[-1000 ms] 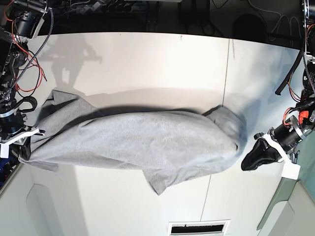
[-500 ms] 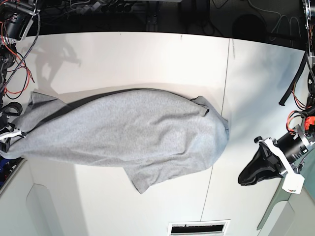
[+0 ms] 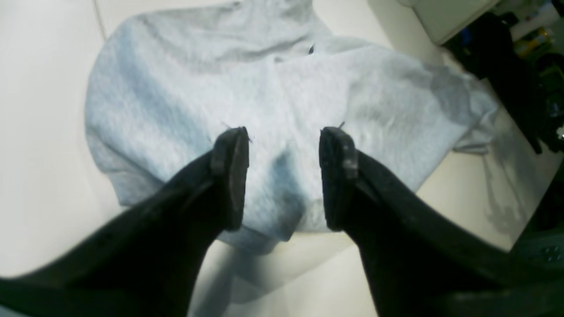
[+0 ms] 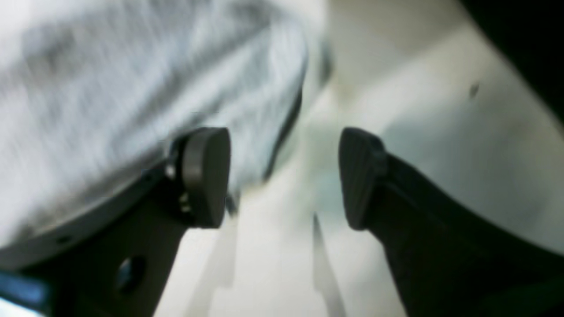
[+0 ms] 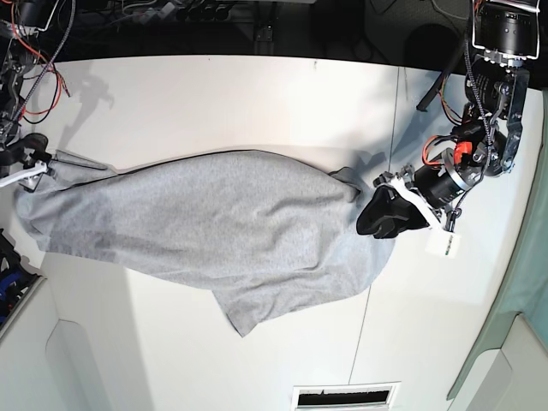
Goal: Layout the t-shirt on the table in an organized manner, then fold the t-shirt properly
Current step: 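Regrasp the shirt ends with both grippers and stretch it taut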
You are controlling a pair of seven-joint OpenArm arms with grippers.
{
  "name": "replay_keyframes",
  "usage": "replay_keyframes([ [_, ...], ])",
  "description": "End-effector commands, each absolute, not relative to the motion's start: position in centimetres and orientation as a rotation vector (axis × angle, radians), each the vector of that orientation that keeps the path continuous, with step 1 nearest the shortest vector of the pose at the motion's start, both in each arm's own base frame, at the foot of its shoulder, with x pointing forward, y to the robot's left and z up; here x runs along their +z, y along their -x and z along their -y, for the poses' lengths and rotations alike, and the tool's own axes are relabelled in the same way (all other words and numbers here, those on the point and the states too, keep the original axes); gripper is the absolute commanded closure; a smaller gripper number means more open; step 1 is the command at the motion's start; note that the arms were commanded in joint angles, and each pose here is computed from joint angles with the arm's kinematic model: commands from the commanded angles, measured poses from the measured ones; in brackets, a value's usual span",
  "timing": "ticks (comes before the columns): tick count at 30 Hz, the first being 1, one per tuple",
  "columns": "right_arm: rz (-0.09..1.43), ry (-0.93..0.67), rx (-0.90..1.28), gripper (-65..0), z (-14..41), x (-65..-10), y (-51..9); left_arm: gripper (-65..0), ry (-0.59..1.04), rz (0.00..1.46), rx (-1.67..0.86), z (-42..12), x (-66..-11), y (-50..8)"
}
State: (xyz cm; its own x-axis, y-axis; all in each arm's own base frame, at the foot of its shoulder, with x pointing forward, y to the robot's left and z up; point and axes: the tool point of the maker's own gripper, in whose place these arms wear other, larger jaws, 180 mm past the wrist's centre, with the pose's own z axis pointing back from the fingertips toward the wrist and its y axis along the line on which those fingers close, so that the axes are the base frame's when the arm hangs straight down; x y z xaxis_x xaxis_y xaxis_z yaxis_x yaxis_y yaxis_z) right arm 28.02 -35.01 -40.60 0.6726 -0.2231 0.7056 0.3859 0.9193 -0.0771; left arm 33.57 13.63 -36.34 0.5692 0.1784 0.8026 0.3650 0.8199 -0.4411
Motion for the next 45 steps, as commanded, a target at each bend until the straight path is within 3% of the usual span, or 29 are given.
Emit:
replay_keyframes([
  [1, 0.797, 0.227, -0.322, -38.6, 35.5, -39.7, -28.1, -29.1, 0.626, 1.020, -0.125, -14.0, -35.1, -34.1],
  [7, 0.786, 0.151, -0.283, -38.6, 33.8, -42.0, -25.0, -29.1, 0.616, 0.969, -0.115, -13.9, -37.1, -32.1],
  [22, 0.748, -0.021, -0.348, -38.5, 31.2, -46.9, -27.5, -29.1, 0.572, 0.947, 0.022, -13.4, -41.2, -32.3],
  [23, 0.754, -0.042, -0.340, -37.4, 30.6, -46.9, -27.8, -29.0, 0.567, 0.939, 0.037, -13.5, -41.5, -32.4],
  [25, 0.761, -0.078, -0.320, -28.5, 29.4, -46.9, -28.1, -26.0, 0.567, 0.929, 0.056, -13.5, -42.0, -32.7],
  [26, 0.765, -0.101, -0.305, -22.1, 28.7, -46.9, -28.3, -19.9, 0.569, 0.927, 0.063, -13.4, -42.1, -32.8],
  [28, 0.780, -0.139, -0.276, -7.6, 27.6, -46.8, -28.6, -1.6, 0.573, 0.942, 0.071, -13.4, -41.9, -33.4],
  [29, 0.793, -0.152, -0.273, 0.0, 27.2, -46.6, -28.9, 0.0, 0.573, 0.961, 0.071, -13.5, -41.5, -33.9],
  [34, 0.895, -0.199, -0.197, 0.0, 26.1, -43.3, -30.0, 0.0, 0.626, 1.112, -0.094, -13.8, -35.5, -35.6],
  [45, 1.178, -0.209, -0.057, 0.0, 25.1, -28.5, -30.7, 0.0, 0.445, 1.287, -0.476, -16.1, -21.8, -35.5],
])
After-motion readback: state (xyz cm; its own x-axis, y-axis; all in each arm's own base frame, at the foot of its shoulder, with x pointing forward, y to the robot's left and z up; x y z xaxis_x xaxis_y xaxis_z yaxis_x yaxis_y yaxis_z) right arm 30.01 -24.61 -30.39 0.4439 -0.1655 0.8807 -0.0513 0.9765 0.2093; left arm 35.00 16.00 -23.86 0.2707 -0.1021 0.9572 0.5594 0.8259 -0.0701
